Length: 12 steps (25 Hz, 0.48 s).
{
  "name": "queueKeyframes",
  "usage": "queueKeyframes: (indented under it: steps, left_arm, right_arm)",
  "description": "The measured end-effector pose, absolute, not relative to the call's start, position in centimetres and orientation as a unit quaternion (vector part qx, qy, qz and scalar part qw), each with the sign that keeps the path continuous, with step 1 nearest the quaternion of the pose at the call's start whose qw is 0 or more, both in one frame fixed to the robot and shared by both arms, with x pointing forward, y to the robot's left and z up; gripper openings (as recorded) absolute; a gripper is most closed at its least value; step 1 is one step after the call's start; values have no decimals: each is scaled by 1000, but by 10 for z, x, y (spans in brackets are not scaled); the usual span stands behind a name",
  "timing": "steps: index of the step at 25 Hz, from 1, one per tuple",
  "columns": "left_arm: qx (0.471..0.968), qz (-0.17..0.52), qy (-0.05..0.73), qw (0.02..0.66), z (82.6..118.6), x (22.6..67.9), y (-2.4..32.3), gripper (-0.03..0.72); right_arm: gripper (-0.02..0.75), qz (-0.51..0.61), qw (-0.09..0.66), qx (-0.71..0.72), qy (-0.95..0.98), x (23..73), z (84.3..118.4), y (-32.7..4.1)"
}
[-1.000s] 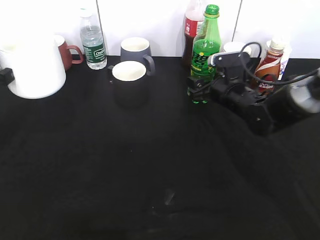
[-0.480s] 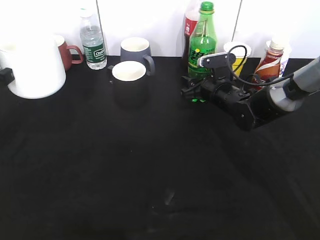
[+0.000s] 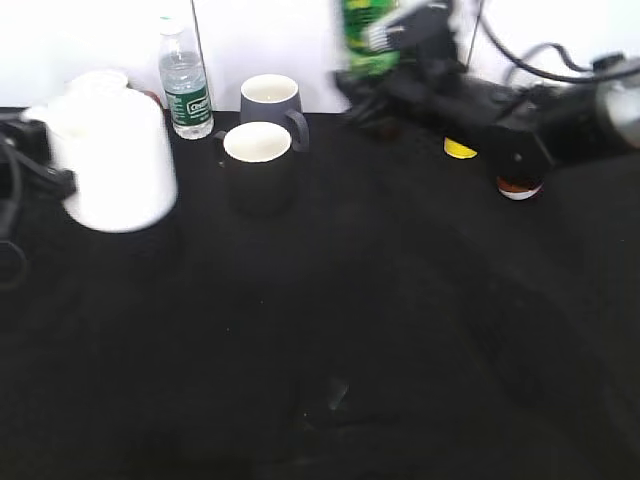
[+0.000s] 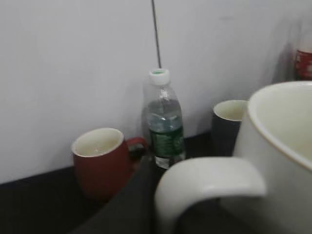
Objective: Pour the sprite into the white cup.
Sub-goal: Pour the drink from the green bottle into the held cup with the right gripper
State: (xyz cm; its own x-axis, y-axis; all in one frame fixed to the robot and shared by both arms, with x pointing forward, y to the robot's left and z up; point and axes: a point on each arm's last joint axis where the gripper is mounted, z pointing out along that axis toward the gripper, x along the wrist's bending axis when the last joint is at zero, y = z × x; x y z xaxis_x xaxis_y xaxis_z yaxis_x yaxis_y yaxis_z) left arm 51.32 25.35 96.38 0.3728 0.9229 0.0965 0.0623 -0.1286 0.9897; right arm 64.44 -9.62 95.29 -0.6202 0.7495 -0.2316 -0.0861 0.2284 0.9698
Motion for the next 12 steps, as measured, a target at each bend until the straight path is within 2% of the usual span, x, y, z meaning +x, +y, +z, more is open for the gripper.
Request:
queueKeyframes:
  steps: [5,12]
  left_arm:
    - [641,383,372,551,964,510,234,57]
    - [636,375,381,556,964,509,234,57]
  right_arm:
    - [481,514,396,58,759,623,958,-44]
    - [471,374,534,-116,749,631,967,-44]
